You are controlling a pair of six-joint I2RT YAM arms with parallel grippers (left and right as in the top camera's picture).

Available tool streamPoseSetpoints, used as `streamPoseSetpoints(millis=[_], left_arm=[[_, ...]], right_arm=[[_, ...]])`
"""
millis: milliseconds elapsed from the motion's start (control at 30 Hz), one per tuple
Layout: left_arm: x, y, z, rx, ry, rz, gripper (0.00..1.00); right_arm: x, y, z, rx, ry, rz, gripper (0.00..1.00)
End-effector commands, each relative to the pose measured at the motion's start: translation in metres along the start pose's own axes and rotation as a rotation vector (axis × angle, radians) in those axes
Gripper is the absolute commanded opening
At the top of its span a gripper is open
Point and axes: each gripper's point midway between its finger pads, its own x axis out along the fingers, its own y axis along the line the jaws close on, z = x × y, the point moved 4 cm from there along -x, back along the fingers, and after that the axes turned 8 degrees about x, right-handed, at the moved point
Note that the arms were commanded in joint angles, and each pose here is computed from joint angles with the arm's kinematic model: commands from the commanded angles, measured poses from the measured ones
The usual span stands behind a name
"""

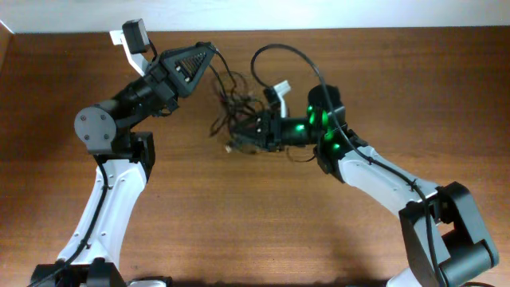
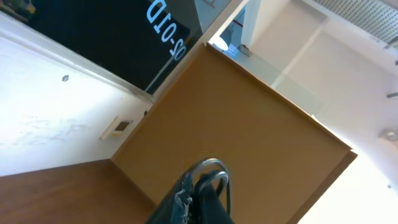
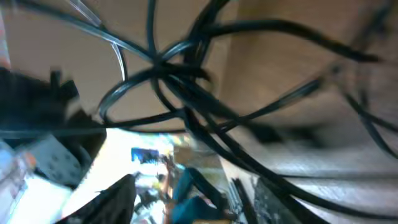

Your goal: Untangle cables

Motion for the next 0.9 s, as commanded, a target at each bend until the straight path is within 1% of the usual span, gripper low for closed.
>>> streamPoseSetpoints(millis=[0,33,100,200,300,333,367,433,500,567,633,700,733,767,833,867], left_arm=[[0.0,-0.009,-0.007,0.208,0.07,-0.05,0.0],[0.0,-0.012,-0.009,0.254,0.089,-0.07,0.0],[-0.001,-0.02,-0.012,0.321,0.112,-0.114,0.0],[-0.003,-0.033,-0.013,0.403,0.123,-0.168,0.02],[-0.003,-0.033,-0.013,0.406,0.123,-0.17,0.03],[-0.003,-0.033,-0.013,0.406,0.122,-0.169,0.03],[-0.003,-0.033,-0.013,0.406,0.122,-0.169,0.03],[-0.003,-0.034,-0.015,0.407,0.138,-0.177,0.03],[-0.004,-0.033,-0.017,0.399,0.147,-0.176,0.01],[-0.003,-0.029,-0.016,0.372,0.142,-0.159,0.0],[-0.001,-0.017,-0.015,0.294,0.13,-0.108,0.0],[0.0,-0.002,-0.012,0.201,0.098,-0.033,0.0],[0.0,0.006,-0.011,0.137,0.08,0.006,0.0],[0.0,0.013,-0.008,0.038,0.052,0.047,0.0],[0.0,0.013,-0.007,-0.01,0.045,0.049,0.0],[0.001,0.01,-0.007,0.004,0.046,0.036,0.0]], right_arm=[[-0.031,-0.002,0.031,0.098,-0.122,0.0,0.8],[-0.038,-0.003,0.037,0.124,-0.149,0.0,0.8],[-0.045,-0.005,0.047,0.134,-0.207,-0.008,0.78],[-0.039,-0.006,0.049,0.154,-0.248,-0.018,0.7],[-0.018,-0.005,0.034,0.153,-0.2,-0.026,0.68],[-0.009,-0.009,0.024,0.178,-0.162,-0.043,0.63],[-0.004,-0.012,0.018,0.196,-0.137,-0.059,0.63],[-0.006,-0.035,0.014,0.201,-0.152,-0.158,0.84],[-0.02,-0.052,0.022,0.18,-0.204,-0.232,0.98],[-0.036,-0.059,0.028,0.175,-0.267,-0.295,0.98],[-0.052,-0.051,0.028,0.147,-0.327,-0.35,0.98],[-0.059,-0.027,0.021,0.062,-0.338,-0.34,0.98],[-0.061,-0.015,0.019,0.022,-0.34,-0.325,0.98],[-0.063,-0.004,0.016,-0.022,-0.343,-0.312,0.98],[-0.06,0.0,0.013,-0.025,-0.336,-0.306,0.98],[-0.056,-0.006,0.01,0.048,-0.328,-0.309,0.99]])
